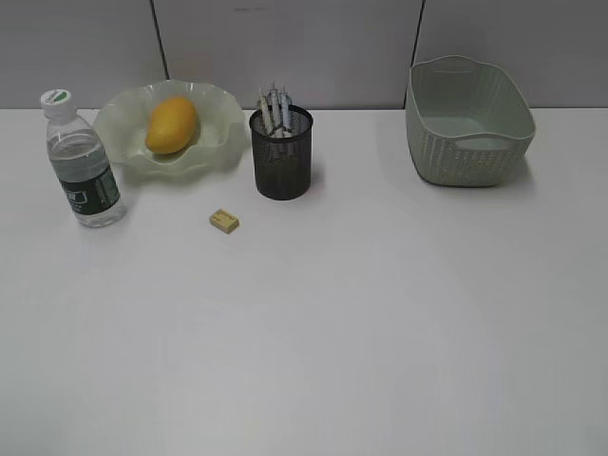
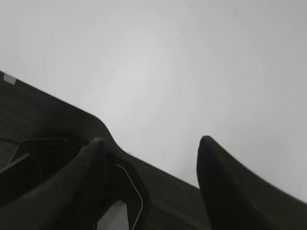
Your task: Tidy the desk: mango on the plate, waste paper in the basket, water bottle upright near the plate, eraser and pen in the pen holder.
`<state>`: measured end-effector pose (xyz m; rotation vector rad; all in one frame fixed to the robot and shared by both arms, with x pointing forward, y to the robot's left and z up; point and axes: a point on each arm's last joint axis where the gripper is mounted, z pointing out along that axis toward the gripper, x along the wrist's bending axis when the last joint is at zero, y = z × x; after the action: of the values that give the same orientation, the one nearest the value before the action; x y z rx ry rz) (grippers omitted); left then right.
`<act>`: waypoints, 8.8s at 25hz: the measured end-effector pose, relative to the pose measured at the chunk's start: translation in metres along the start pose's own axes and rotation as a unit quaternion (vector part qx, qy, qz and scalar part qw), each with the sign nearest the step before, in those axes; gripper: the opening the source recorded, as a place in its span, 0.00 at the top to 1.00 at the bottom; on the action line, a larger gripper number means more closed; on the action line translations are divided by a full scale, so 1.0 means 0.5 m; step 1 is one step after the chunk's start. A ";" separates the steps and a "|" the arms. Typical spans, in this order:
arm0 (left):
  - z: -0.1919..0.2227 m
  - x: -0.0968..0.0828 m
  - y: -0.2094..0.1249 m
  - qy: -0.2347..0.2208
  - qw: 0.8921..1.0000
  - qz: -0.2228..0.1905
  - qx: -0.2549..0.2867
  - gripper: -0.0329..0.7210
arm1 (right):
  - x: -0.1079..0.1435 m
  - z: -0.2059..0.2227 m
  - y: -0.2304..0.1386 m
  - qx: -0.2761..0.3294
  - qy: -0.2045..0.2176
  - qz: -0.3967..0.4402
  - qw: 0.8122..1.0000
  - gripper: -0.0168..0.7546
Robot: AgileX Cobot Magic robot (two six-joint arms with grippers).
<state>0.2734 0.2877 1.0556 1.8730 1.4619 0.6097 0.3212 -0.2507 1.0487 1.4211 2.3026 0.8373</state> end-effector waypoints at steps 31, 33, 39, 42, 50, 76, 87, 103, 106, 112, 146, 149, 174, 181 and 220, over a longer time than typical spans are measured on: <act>0.055 -0.018 0.118 -0.063 0.992 -0.018 -0.105 0.34 | -0.014 -0.095 -0.103 -0.129 -0.017 0.013 0.991 0.39; 0.092 -0.020 0.135 -0.074 0.994 -0.014 -0.084 0.34 | -0.014 -0.095 -0.103 -0.129 -0.017 0.013 0.991 0.39; 0.203 -0.026 0.169 -0.095 0.995 0.005 -0.009 0.34 | -0.014 -0.095 -0.103 -0.129 -0.017 0.013 0.991 0.39; 0.237 -0.037 0.202 -0.104 0.994 0.018 0.009 0.34 | -0.014 -0.095 -0.103 -0.129 -0.018 0.013 0.991 0.39; 0.366 -0.078 0.298 -0.123 0.989 0.050 0.061 0.32 | -0.014 -0.095 -0.103 -0.129 -0.019 0.013 0.991 0.39; 0.739 -0.140 0.324 -0.112 0.955 0.185 0.202 0.15 | -0.014 -0.095 -0.103 -0.129 -0.020 0.013 0.991 0.39; 0.813 -0.141 0.291 -0.109 0.952 0.183 0.219 0.17 | -0.016 -0.095 -0.103 -0.130 -0.025 0.020 0.991 0.39; 0.836 -0.136 0.286 -0.094 0.961 0.168 0.199 0.43 | -0.017 -0.095 -0.103 -0.130 -0.025 0.021 0.991 0.39; 0.836 -0.135 0.286 -0.094 0.960 0.167 0.202 0.51 | -0.017 -0.095 -0.103 -0.130 -0.025 0.021 0.991 0.39; 0.834 -0.136 0.285 -0.095 0.959 0.163 0.213 0.56 | -0.017 -0.095 -0.103 -0.129 -0.025 0.021 0.991 0.39; 0.670 -0.207 0.509 -0.107 0.986 0.079 -0.095 0.56 | -0.017 -0.095 -0.103 -0.130 -0.026 0.021 0.991 0.39; 0.711 -0.210 0.481 -0.106 0.988 0.081 -0.073 0.56 | -0.017 -0.095 -0.103 -0.129 -0.026 0.021 0.991 0.39; 0.658 -0.212 0.496 -0.124 0.987 0.089 -0.043 0.20 | -0.017 -0.095 -0.103 -0.129 -0.026 0.021 0.991 0.39; 0.579 -0.199 0.467 -0.160 0.972 0.126 0.117 0.20 | -0.017 -0.095 -0.103 -0.129 -0.026 0.021 0.991 0.39; 0.072 -0.058 0.150 -0.097 0.976 0.121 0.156 0.26 | -0.017 -0.095 -0.103 -0.129 -0.026 0.021 0.991 0.41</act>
<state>0.3402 0.2411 1.0887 2.3062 1.2685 0.3047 0.2631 -0.2907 1.0534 1.3644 2.0451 1.0552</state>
